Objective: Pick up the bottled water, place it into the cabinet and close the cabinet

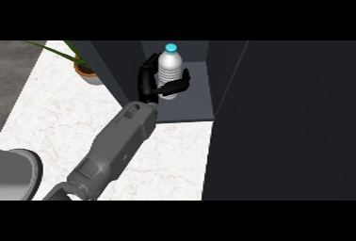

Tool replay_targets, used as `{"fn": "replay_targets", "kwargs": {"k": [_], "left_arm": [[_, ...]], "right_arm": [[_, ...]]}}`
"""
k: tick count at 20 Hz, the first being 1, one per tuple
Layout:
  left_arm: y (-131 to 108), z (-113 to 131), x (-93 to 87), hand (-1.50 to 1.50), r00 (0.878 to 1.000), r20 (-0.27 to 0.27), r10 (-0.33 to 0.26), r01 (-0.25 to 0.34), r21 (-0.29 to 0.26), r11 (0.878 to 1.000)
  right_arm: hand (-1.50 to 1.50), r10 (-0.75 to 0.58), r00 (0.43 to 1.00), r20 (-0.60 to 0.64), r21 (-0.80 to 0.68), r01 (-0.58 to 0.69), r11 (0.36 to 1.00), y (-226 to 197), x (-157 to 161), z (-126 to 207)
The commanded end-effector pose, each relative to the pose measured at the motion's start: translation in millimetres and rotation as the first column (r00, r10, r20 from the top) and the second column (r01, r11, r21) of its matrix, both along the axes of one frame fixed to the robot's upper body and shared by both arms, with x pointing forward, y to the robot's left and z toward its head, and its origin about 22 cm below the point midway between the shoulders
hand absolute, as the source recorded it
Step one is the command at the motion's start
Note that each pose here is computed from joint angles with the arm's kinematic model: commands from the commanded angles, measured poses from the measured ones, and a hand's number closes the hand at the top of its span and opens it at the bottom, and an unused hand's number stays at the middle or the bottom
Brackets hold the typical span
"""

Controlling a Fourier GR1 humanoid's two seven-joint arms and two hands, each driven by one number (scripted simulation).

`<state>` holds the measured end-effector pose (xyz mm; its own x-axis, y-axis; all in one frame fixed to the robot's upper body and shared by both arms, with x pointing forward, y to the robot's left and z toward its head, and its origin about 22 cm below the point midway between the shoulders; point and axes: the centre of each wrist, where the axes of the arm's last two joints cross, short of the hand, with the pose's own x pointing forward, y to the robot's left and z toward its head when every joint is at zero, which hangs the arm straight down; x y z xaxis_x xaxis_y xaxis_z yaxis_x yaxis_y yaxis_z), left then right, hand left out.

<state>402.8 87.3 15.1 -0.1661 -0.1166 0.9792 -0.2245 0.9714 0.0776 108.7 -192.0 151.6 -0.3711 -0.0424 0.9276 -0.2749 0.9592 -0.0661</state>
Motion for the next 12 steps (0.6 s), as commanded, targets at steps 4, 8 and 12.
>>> {"fn": "replay_targets", "kwargs": {"k": [4,8,12], "left_arm": [[13,-12,6.2,1.5,0.996,0.039,0.077,-0.08,0.069,0.994],[10,-1,15.2,1.5,0.996,0.041,0.078,-0.084,0.151,0.985],[12,9,22.9,-1.5,0.998,0.018,0.055,-0.057,0.165,0.985]], "right_arm": [[-1.5,0.029,0.999,0.045,0.046,-0.031,0.998,-9,-14,22],[-1.5,0.061,0.998,0.02,0.005,-0.061,0.998,-10,-10,16],[-1.5,0.047,0.999,0.026,0.016,-0.047,0.999,-12,-5,11]]}}
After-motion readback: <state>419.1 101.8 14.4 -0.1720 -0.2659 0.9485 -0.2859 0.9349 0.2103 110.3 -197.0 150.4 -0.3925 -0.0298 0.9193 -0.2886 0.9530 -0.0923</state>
